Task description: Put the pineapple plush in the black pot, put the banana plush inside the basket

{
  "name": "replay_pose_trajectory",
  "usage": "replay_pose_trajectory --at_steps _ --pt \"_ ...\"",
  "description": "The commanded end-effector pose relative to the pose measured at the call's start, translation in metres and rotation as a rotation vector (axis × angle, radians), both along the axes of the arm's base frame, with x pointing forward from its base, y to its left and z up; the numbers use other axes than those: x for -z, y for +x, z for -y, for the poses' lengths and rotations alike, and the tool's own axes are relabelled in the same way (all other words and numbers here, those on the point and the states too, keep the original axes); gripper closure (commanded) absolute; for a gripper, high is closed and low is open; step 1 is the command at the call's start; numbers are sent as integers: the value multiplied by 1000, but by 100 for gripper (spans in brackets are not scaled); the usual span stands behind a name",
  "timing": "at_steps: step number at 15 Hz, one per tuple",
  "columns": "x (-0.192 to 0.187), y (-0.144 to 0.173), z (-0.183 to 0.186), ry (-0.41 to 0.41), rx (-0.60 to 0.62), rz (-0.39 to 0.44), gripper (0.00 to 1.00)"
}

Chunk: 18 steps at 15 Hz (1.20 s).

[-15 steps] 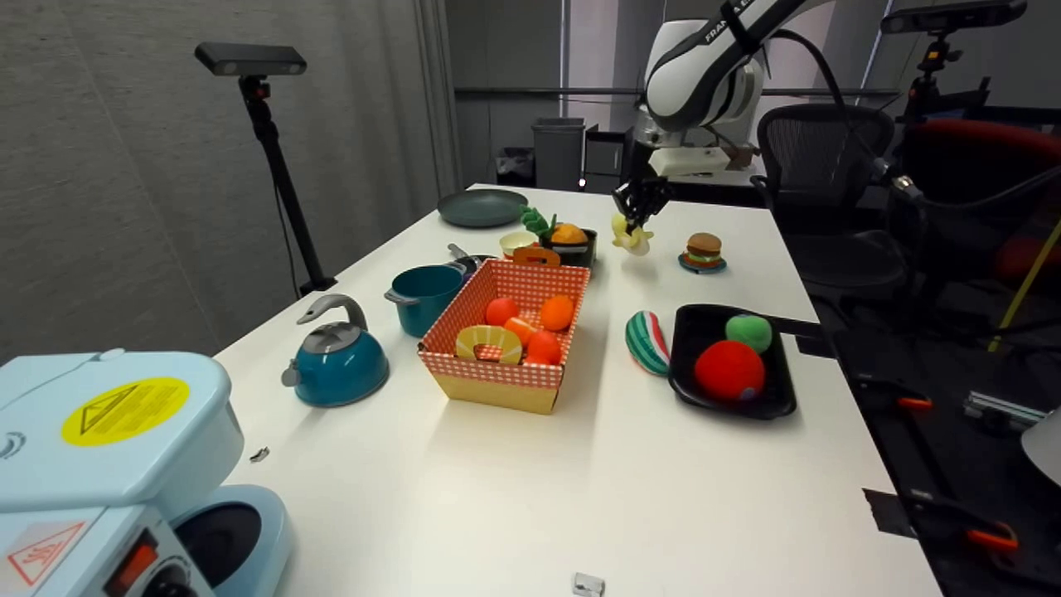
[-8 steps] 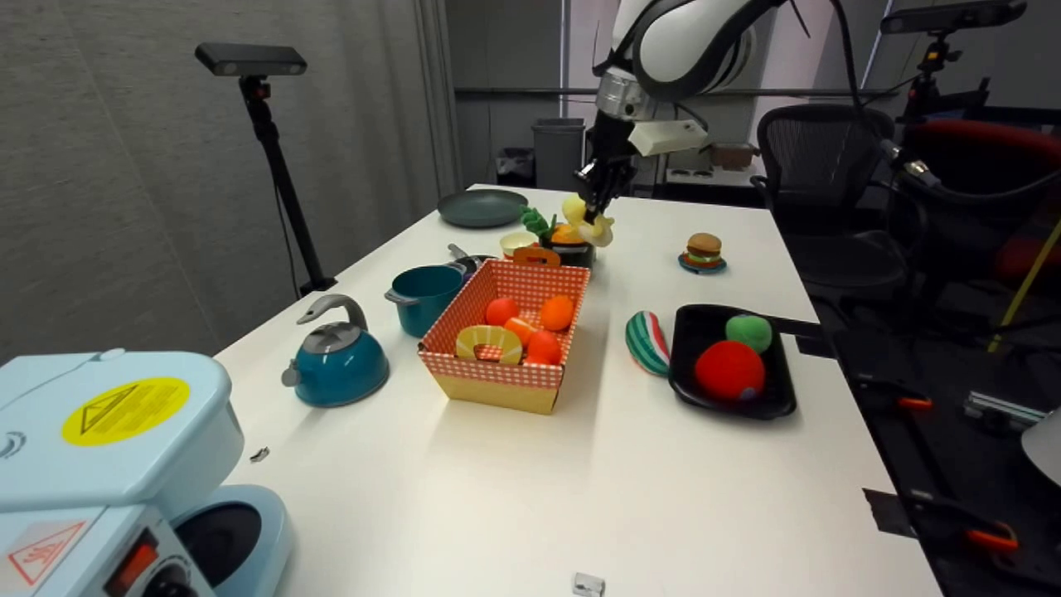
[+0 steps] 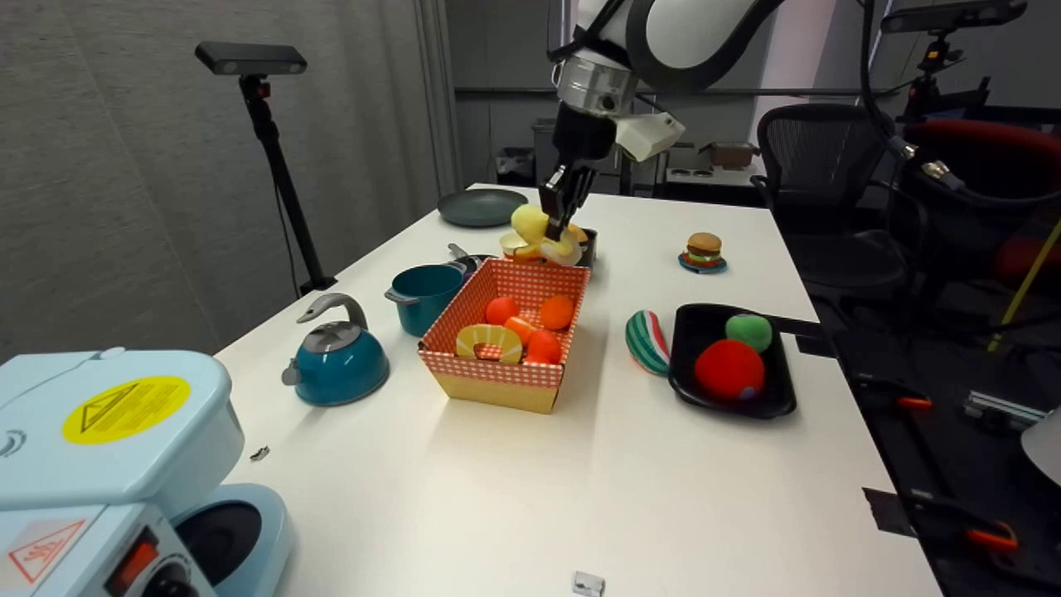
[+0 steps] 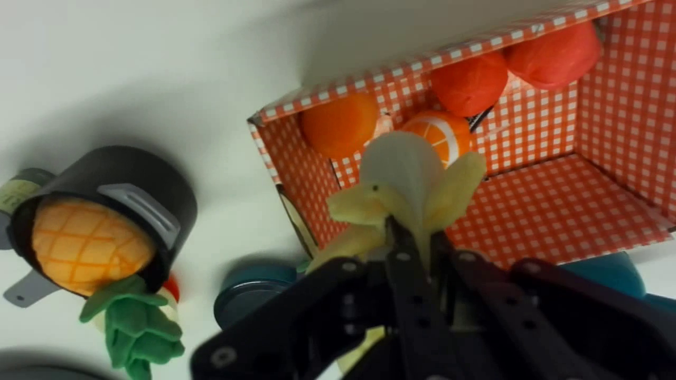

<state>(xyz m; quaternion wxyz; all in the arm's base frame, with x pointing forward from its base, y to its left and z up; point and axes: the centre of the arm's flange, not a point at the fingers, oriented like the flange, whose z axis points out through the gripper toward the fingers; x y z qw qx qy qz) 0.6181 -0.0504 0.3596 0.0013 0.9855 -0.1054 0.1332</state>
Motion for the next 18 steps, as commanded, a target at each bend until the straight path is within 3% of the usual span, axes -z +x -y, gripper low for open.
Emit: replay_pose_trajectory --at_steps 1,4,6,12,15,18 --pt "-6 -3 -19 -20 -75 -25 98" --pt "19 -3 -30 -14 -103 -94 98" --pt "38 -6 -34 -15 -118 -147 65" --pt "81 -9 -35 -19 -159 -233 19" --pt "97 -11 -35 -22 -170 -265 0" --pt "103 -13 -35 -23 -174 -284 0"
